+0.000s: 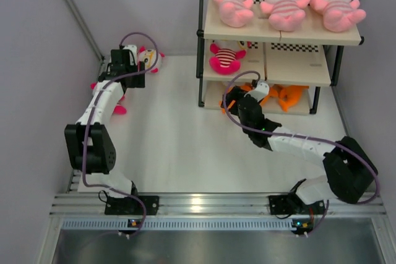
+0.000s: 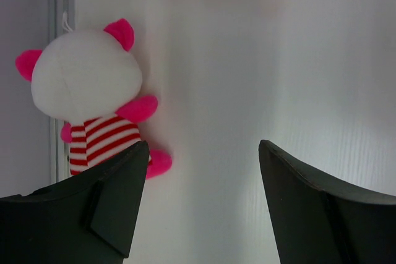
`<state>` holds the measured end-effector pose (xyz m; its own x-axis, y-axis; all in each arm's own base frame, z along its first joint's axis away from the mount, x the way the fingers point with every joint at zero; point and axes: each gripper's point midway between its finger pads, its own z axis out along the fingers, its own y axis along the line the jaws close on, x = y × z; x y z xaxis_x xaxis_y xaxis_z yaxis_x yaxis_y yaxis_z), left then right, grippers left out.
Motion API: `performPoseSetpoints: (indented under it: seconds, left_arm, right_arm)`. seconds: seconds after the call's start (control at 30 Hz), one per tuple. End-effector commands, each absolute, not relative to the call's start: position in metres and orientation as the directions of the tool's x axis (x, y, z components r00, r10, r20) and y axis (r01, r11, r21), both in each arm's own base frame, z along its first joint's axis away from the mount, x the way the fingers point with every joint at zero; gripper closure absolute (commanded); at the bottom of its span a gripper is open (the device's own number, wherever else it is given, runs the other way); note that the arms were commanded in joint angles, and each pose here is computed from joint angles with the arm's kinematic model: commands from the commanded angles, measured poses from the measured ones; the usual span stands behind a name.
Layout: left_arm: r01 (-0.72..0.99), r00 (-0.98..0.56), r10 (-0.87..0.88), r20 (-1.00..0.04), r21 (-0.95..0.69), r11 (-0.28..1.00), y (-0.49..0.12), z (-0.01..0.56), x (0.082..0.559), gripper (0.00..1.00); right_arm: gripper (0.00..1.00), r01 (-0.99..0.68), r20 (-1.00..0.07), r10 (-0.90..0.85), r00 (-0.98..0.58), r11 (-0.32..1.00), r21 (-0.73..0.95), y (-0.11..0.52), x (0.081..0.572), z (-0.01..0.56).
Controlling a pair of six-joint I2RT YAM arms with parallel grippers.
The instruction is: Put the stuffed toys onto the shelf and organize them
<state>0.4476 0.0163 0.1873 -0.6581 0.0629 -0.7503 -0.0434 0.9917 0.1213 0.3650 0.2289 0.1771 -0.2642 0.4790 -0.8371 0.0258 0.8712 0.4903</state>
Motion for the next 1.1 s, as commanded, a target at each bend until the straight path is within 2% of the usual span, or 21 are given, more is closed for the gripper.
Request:
performPoseSetpoints:
  seconds: [0.0,0.07,0.1,0.2,0.23,0.4,0.5,0.53,0.6,0.63,0.67,0.77,0.87,0.9,0.97,1.07]
  left_arm:
    - [-0.116,-0.598,0.073,-0.798,0.176,0.977,0.031,0.184,0.503,0.22]
    - [-0.147,-0.586,0.079,-0.807,0.201,0.968,0.039,0.185,0.526,0.22]
    - [-0.15,-0.621,0.079,-0.78,0.217,0.965,0.041,0.159,0.536,0.22]
    - [-0.182,-0.587,0.09,-0.804,0.239,0.954,0.048,0.158,0.569,0.19]
    - [-0.174,-0.606,0.102,-0.789,0.256,0.951,0.049,0.137,0.578,0.18]
    - [-0.135,-0.561,0.148,-0.815,0.267,0.954,0.046,0.121,0.629,0.16]
    - [-0.148,-0.566,0.159,-0.809,0.289,0.946,0.05,0.105,0.645,0.15]
    - [-0.162,-0.542,0.162,-0.825,0.292,0.943,0.051,0.116,0.653,0.15]
    - [-0.177,-0.542,0.159,-0.825,0.298,0.938,0.055,0.108,0.66,0.18]
    - [-0.181,-0.526,0.16,-0.835,0.294,0.938,0.055,0.114,0.665,0.21]
    - [-0.18,-0.519,0.162,-0.839,0.293,0.939,0.056,0.114,0.668,0.31]
    - [-0.151,-0.497,0.181,-0.849,0.29,0.945,0.051,0.113,0.679,0.41]
    - [-0.098,-0.487,0.21,-0.848,0.291,0.952,0.044,0.105,0.685,0.75]
    - [-0.124,-0.489,0.196,-0.85,0.291,0.949,0.064,0.104,0.685,0.96]
    - [-0.118,-0.471,0.2,-0.859,0.286,0.951,0.065,0.107,0.69,1.0]
    - [-0.1,-0.466,0.213,-0.858,0.291,0.951,0.067,0.109,0.691,1.0]
  right_arm:
    - [0.26,-0.058,-0.847,0.461,-0.265,0.869,0.491,0.229,0.348,0.198]
    - [0.27,-0.093,-0.859,0.444,-0.256,0.873,0.479,0.223,0.338,0.21]
    - [0.27,-0.107,-0.867,0.426,-0.259,0.879,0.465,0.222,0.333,0.212]
    - [0.28,-0.171,-0.891,0.376,-0.253,0.89,0.423,0.218,0.32,0.231]
    - [0.28,-0.201,-0.903,0.359,-0.235,0.891,0.406,0.216,0.315,0.243]
    - [0.27,-0.263,-0.934,0.313,-0.173,0.899,0.35,0.206,0.304,0.271]
    - [0.27,-0.298,-0.946,0.284,-0.155,0.9,0.319,0.206,0.3,0.28]
    - [0.27,-0.31,-0.95,0.271,-0.154,0.9,0.306,0.207,0.3,0.28]
    - [0.27,-0.324,-0.953,0.262,-0.149,0.898,0.298,0.21,0.3,0.283]
    - [0.27,-0.339,-0.956,0.252,-0.149,0.895,0.289,0.213,0.3,0.283]
    - [0.27,-0.342,-0.958,0.249,-0.143,0.896,0.284,0.214,0.302,0.285]
    - [0.26,-0.347,-0.961,0.235,-0.145,0.898,0.271,0.217,0.304,0.284]
    - [0.26,-0.354,-0.966,0.215,-0.145,0.9,0.253,0.219,0.305,0.283]
    - [0.26,-0.352,-0.967,0.208,-0.149,0.902,0.249,0.218,0.305,0.281]
    - [0.26,-0.345,-0.969,0.199,-0.143,0.908,0.238,0.215,0.304,0.282]
    - [0.26,-0.331,-0.971,0.199,-0.135,0.914,0.234,0.208,0.302,0.282]
